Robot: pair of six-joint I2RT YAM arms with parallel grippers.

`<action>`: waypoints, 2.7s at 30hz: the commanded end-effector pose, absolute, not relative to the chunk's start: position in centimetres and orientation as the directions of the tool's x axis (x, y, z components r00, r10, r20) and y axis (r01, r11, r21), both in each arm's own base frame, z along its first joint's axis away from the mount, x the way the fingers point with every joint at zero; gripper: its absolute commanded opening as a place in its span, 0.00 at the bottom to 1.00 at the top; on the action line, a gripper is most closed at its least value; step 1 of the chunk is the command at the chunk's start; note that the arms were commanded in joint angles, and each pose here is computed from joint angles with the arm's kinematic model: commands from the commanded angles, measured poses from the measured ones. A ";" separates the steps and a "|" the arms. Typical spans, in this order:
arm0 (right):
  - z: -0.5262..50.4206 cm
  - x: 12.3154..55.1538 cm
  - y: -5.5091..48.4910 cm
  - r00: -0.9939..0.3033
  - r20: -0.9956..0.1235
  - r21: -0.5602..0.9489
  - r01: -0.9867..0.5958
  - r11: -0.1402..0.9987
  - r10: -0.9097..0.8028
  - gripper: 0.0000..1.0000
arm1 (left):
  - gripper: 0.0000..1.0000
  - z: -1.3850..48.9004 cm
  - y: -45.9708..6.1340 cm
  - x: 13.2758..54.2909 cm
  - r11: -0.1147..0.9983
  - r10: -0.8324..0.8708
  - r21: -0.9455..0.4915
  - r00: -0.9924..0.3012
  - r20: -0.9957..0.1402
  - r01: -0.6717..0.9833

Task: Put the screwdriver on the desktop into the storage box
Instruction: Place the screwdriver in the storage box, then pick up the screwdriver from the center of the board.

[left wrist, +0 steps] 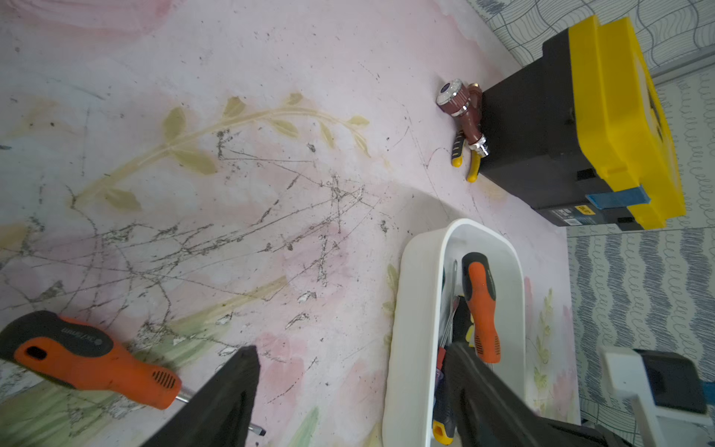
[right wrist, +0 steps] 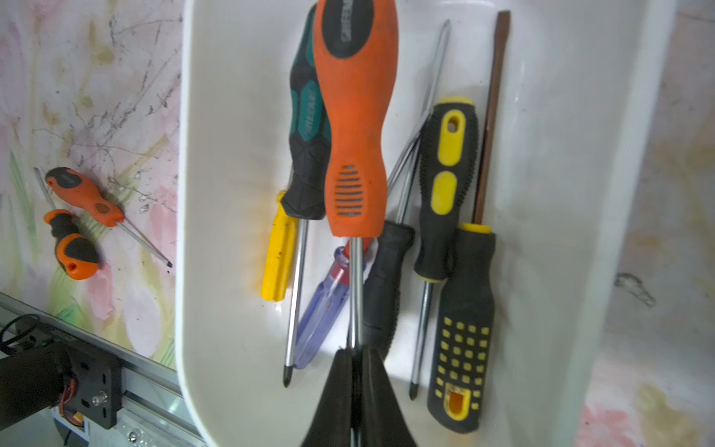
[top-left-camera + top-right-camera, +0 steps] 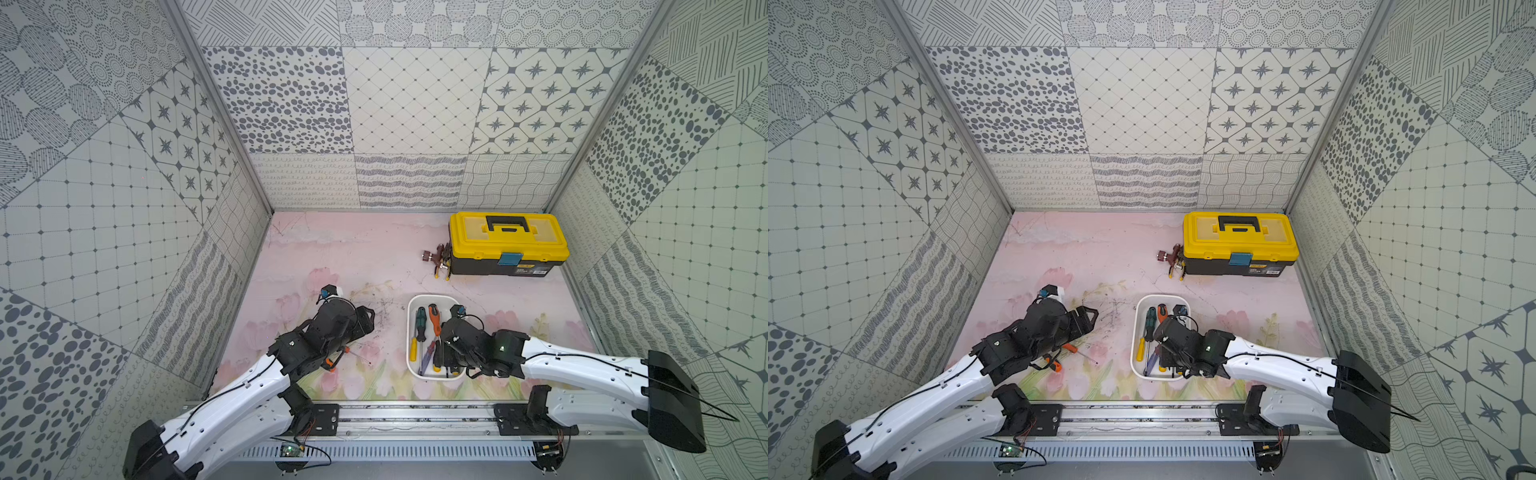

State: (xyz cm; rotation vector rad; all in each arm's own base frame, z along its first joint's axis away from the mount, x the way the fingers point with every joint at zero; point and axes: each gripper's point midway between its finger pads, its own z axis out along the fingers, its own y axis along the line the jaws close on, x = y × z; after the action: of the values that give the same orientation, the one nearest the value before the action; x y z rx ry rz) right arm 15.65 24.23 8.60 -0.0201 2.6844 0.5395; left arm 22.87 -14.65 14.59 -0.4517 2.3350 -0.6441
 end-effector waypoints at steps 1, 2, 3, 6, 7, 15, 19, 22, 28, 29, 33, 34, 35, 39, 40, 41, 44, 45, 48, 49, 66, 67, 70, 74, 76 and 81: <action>10.3 17.2 26.1 -0.896 -0.426 0.423 -0.074 0.903 0.126 0.00 | 0.81 13.9 -12.3 22.5 0.844 -0.494 -0.480 -0.697 -0.520 -0.240; 10.2 17.3 26.0 -0.895 -0.425 0.419 -0.063 0.906 0.134 0.00 | 0.81 13.7 -11.9 22.3 0.845 -0.499 -0.469 -0.694 -0.519 -0.257; 9.9 17.3 25.8 -0.895 -0.421 0.411 -0.044 0.911 0.147 0.00 | 0.82 13.5 -11.4 22.2 0.846 -0.506 -0.455 -0.688 -0.520 -0.279; 9.2 17.4 25.0 -0.893 -0.408 0.404 0.008 0.915 0.188 0.00 | 0.82 12.7 -10.2 21.7 0.845 -0.523 -0.412 -0.680 -0.513 -0.339; 9.2 17.4 24.9 -0.894 -0.403 0.408 0.016 0.913 0.195 0.00 | 0.82 12.4 -9.7 21.5 0.843 -0.530 -0.398 -0.677 -0.510 -0.361; 9.1 17.8 25.5 -0.898 -0.393 0.407 0.023 0.913 0.197 0.06 | 0.83 10.2 -6.6 19.8 0.791 -0.608 -0.286 -0.644 -0.464 -0.541; 9.6 18.0 25.8 -0.897 -0.403 0.412 -0.002 0.911 0.181 0.36 | 0.83 9.6 -5.6 19.2 0.776 -0.621 -0.238 -0.638 -0.456 -0.585; 10.3 18.0 25.9 -0.893 -0.418 0.422 -0.028 0.906 0.167 0.48 | 0.83 9.4 -4.7 18.8 0.759 -0.634 -0.216 -0.622 -0.460 -0.614; 11.5 17.7 25.3 -0.881 -0.447 0.446 -0.068 0.892 0.156 0.41 | 0.79 8.9 -4.0 18.9 0.742 -0.647 -0.180 -0.619 -0.445 -0.646; 11.8 17.6 25.2 -0.879 -0.452 0.452 -0.080 0.889 0.151 0.38 | 0.79 8.6 -4.1 19.1 0.744 -0.645 -0.175 -0.626 -0.438 -0.645; 13.1 17.3 24.9 -0.867 -0.476 0.477 -0.115 0.871 0.147 0.31 | 0.76 7.6 -4.7 19.7 0.742 -0.650 -0.150 -0.645 -0.402 -0.654; 13.3 17.3 24.8 -0.864 -0.481 0.482 -0.120 0.868 0.147 0.29 | 0.75 7.2 -4.8 19.7 0.740 -0.651 -0.138 -0.649 -0.394 -0.658; 13.5 17.2 24.7 -0.862 -0.485 0.484 -0.123 0.866 0.148 0.28 | 0.74 7.0 -4.9 19.8 0.741 -0.650 -0.131 -0.653 -0.388 -0.659; 13.7 17.0 24.3 -0.859 -0.491 0.484 -0.130 0.865 0.146 0.25 | 0.73 6.0 -5.2 20.1 0.743 -0.647 -0.111 -0.665 -0.374 -0.660; 13.8 17.0 24.2 -0.858 -0.491 0.485 -0.130 0.865 0.147 0.24 | 0.73 5.7 -5.2 20.2 0.741 -0.648 -0.106 -0.665 -0.371 -0.663; 13.8 17.0 24.2 -0.858 -0.492 0.485 -0.130 0.865 0.147 0.24 | 0.73 5.5 -5.2 20.2 0.741 -0.648 -0.103 -0.667 -0.369 -0.663; 13.8 17.0 24.2 -0.858 -0.494 0.485 -0.135 0.864 0.143 0.22 | 0.71 4.8 -5.2 20.3 0.740 -0.650 -0.096 -0.670 -0.358 -0.666; 14.0 17.0 24.2 -0.857 -0.496 0.486 -0.137 0.863 0.143 0.22 | 0.70 4.5 -5.3 20.4 0.740 -0.651 -0.094 -0.674 -0.349 -0.666; 14.2 17.1 24.4 -0.856 -0.498 0.487 -0.143 0.862 0.139 0.20 | 0.67 3.8 -5.4 20.6 0.735 -0.658 -0.088 -0.676 -0.332 -0.672; 14.2 17.1 24.4 -0.856 -0.498 0.486 -0.146 0.862 0.136 0.19 | 0.65 3.6 -5.5 20.7 0.736 -0.659 -0.088 -0.679 -0.325 -0.672; 14.7 17.1 25.0 -0.857 -0.503 0.483 -0.173 0.858 0.111 0.17 | 0.30 1.4 -9.3 22.8 0.750 -0.661 -0.184 -0.718 -0.216 -0.635; 14.7 17.0 25.0 -0.858 -0.503 0.484 -0.176 0.857 0.108 0.17 | 0.28 1.8 -9.5 23.0 0.752 -0.659 -0.198 -0.721 -0.217 -0.628; 15.1 16.9 25.3 -0.858 -0.503 0.498 -0.191 0.846 0.102 0.17 | 0.18 3.9 -10.3 23.9 0.766 -0.640 -0.262 -0.731 -0.235 -0.586; 15.6 16.6 26.1 -0.860 -0.501 0.536 -0.222 0.814 0.095 0.18 | 0.10 8.9 -12.7 25.4 0.754 -0.618 -0.470 -0.739 -0.270 -0.459; 16.2 16.1 27.1 -0.863 -0.498 0.575 -0.257 0.776 0.084 0.21 | 0.07 11.9 -15.0 26.1 0.707 -0.600 -0.622 -0.751 -0.275 -0.337; 18.5 13.7 31.3 -0.880 -0.474 0.739 -0.385 0.553 0.019 0.50 | 0.00 21.4 -21.4 24.9 0.404 -0.484 -0.910 -0.822 -0.301 0.095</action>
State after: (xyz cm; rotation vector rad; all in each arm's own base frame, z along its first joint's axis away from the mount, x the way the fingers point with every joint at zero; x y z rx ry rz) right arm 15.27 28.11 15.51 -0.1691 2.4776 0.9834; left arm 25.32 -14.10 11.12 -0.7926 2.4252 -0.7515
